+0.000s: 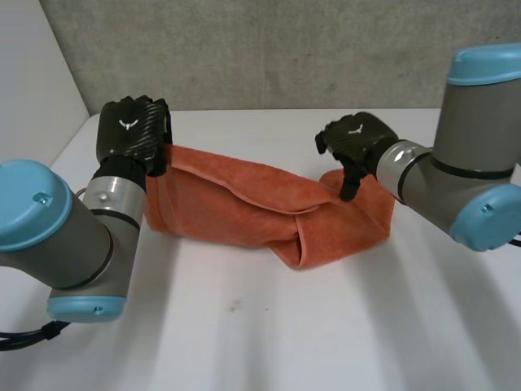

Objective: Fold the laundry

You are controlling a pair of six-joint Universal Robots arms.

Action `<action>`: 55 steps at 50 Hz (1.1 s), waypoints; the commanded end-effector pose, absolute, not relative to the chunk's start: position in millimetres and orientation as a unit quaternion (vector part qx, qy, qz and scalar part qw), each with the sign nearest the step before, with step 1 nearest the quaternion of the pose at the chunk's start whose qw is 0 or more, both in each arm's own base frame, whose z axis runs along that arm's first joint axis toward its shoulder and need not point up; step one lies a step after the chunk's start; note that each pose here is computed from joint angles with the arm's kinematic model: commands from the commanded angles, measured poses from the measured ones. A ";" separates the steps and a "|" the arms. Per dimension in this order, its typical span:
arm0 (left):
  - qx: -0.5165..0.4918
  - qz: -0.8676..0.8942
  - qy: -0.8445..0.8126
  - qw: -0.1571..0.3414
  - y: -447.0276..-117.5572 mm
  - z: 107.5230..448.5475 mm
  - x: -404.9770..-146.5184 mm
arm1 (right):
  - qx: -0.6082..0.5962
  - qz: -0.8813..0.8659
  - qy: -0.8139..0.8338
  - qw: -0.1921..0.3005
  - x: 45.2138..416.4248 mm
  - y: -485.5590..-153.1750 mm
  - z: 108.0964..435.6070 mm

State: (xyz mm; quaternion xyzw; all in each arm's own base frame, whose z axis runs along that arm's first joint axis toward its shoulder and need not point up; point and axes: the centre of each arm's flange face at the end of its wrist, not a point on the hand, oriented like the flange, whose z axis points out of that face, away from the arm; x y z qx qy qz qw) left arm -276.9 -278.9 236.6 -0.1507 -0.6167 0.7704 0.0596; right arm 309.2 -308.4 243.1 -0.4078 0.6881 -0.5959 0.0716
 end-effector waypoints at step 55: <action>-0.142 0.753 -0.642 0.036 -310.4 207.7 -263.3 | -0.171 -0.514 0.818 0.192 333.3 -258.8 138.5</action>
